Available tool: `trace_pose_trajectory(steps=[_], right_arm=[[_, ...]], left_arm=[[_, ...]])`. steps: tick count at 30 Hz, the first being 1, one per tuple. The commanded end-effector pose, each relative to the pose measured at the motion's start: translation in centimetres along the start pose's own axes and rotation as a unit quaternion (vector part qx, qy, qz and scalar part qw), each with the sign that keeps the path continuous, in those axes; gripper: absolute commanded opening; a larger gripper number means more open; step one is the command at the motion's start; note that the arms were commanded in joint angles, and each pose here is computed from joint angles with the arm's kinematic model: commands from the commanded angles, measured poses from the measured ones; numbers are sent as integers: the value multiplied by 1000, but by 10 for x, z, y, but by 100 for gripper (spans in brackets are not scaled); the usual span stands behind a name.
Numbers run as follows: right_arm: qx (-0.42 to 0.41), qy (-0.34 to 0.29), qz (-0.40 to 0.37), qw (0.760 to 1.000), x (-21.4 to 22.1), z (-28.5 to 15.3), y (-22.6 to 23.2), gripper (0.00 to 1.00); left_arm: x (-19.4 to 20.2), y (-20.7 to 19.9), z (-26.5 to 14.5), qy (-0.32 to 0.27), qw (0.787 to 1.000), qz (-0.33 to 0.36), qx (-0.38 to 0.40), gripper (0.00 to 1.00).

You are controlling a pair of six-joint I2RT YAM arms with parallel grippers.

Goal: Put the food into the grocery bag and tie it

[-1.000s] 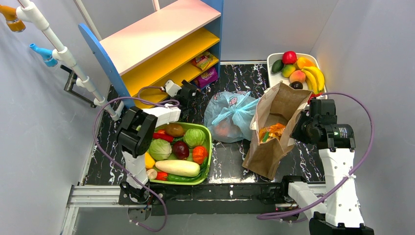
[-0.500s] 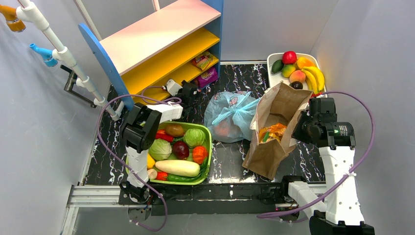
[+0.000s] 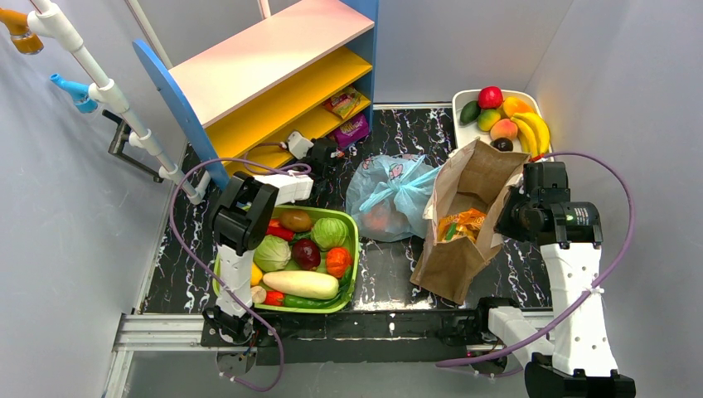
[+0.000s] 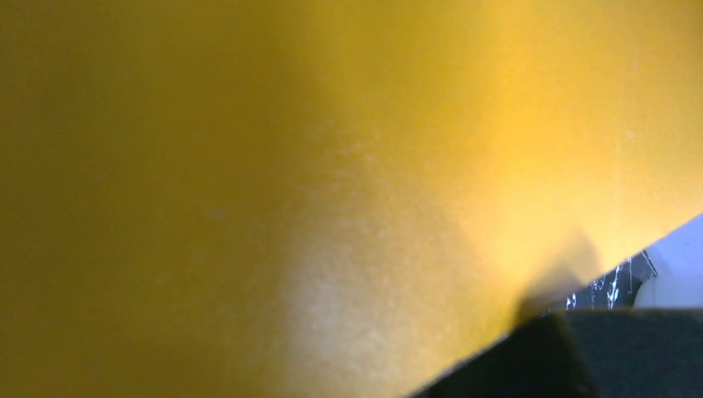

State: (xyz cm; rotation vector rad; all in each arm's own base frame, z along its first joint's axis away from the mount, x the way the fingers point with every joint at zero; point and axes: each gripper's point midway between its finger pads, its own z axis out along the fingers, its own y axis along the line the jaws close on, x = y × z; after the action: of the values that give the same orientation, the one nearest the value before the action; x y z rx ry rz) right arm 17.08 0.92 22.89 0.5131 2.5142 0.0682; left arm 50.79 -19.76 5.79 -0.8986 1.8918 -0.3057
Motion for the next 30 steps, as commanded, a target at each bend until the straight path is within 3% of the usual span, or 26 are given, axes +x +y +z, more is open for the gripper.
trace_pose_trajectory(steps=[1,4,9,21,30], right_arm=[[-1,-15,-6,1000,-8,-8,1,1],[-1,-17,-5,1000,-10,-8,1,1],[-6,-16,-5,1000,-12,-7,4,1],[-24,-14,-4,1000,-13,-8,11,1],[-44,-10,0,999,-14,-6,20,1]], left_arm=[[-27,8,14,-14,1000,-15,-4,37],[-25,9,6,-4,1000,-19,5,32],[-23,8,-10,15,999,-39,31,15],[-38,4,-67,65,996,-26,59,0],[-55,3,-120,109,991,10,71,0]])
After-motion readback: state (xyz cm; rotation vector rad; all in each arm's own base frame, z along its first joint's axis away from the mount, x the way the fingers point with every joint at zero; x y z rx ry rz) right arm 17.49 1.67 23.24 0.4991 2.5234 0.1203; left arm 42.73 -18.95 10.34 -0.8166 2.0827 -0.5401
